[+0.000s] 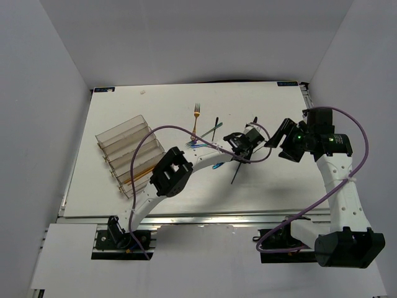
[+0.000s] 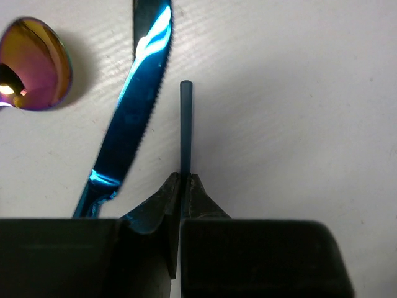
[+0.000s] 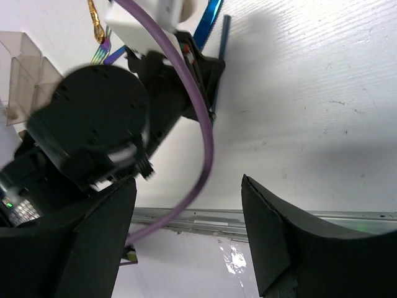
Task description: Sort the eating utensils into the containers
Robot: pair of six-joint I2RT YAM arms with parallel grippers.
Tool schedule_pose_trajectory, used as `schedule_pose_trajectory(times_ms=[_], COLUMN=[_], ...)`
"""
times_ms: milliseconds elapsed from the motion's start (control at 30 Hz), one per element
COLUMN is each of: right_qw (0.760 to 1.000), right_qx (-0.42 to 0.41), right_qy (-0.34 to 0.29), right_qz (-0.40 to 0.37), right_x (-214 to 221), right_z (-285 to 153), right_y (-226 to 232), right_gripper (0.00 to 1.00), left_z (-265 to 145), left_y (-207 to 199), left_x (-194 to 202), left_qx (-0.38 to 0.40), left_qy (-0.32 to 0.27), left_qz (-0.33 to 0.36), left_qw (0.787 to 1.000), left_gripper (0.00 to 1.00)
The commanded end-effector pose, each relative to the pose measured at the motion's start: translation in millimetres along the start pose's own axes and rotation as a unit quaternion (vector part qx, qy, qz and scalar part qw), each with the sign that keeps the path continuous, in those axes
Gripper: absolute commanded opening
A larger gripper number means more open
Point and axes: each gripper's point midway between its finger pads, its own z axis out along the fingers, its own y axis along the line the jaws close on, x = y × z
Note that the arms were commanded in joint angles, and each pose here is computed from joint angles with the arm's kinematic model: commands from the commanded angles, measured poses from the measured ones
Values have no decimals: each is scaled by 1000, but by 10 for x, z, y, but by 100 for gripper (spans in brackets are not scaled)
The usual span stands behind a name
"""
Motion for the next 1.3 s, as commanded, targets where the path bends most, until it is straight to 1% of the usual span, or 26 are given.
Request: schedule_pose_trajectory(times_ms=[0,67,100,133,167,233,267,300,333,467,500,533,600,633,667,733,767,833,900,1000,1067,1100,1133,1167,1233,1267], right_qw=[999,999,998,998,998,998,998,998,998,998,998,998,998,998,998,997,997,997,997,996,995,994,994,993,992,992], right_qx=[-36,-38,-41,-42,-44,-45,-46,-47,-48,-49,-49,-50,-53,-54,-56,-61,-62,-64,-72,-85,-91,-100,-108,-114,-126,-126], right_qy=[-34,-36,-38,-39,-40,-40,-39,-41,-42,-42,-43,-43,-40,-40,-39,-38,-39,-39,-36,-34,-32,-31,-29,-26,-22,-18], right_qz=[-14,-14,-15,-12,-14,-12,-10,-10,-10,-9,-9,-8,-7,-6,-7,-6,-5,-4,-4,-2,0,0,0,4,4,6], right_x=[-182,-207,-216,-223,-225,-224,-219,-228,-229,-223,-229,-223,-203,-198,-191,-183,-186,-180,-180,-191,-191,-196,-189,-161,-142,-118], right_z=[-138,-146,-149,-147,-146,-138,-135,-132,-129,-104,-102,-99,-75,-69,-63,-53,-48,-25,-5,20,32,29,36,53,67,90], right_y=[214,231,245,248,257,255,255,260,263,256,253,253,247,249,254,264,262,257,281,324,347,381,405,408,433,419], right_gripper=[73,74,74,74,73,73,74,73,74,73,73,73,73,73,73,73,73,73,73,73,73,73,73,73,73,73], left_z=[-68,-193,-326,-375,-524,-657,-703,-835,-877,-1114,-1124,-1269,-1434,-1414,-1555,-1652,-1769,-1863,-1979,-2072,-2107,-2191,-2213,-2193,-2218,-2222], left_y=[76,44,36,64,63,57,32,-1,-59,58,137,137,299,322,459,653,774,956,1225,1640,1939,2056,2149,2381,2535,2614], left_x=[1097,1051,953,909,733,615,536,507,437,387,459,388,348,401,289,282,177,142,104,197,344,364,417,479,503,544], left_qx=[-30,-24,-15,-18,-13,-5,6,31,52,85,85,103,111,109,94,79,80,65,42,12,-1,-9,-8,-18,-31,-40], left_qy=[149,139,122,112,88,72,57,52,34,12,20,8,-2,4,-14,-14,-28,-31,-37,-10,25,24,33,48,44,52], left_qz=[71,60,54,53,52,58,67,72,76,110,118,125,163,164,176,183,190,191,211,243,265,270,273,257,244,254], left_qw=[986,988,991,992,995,996,996,996,995,990,989,987,980,980,980,980,978,979,976,970,964,963,961,965,968,965], left_gripper=[0,0,0,0,0,0,0,0,0,0,0,0,0,0,0,0,0,0,0,0,0,0,0,0,0,0])
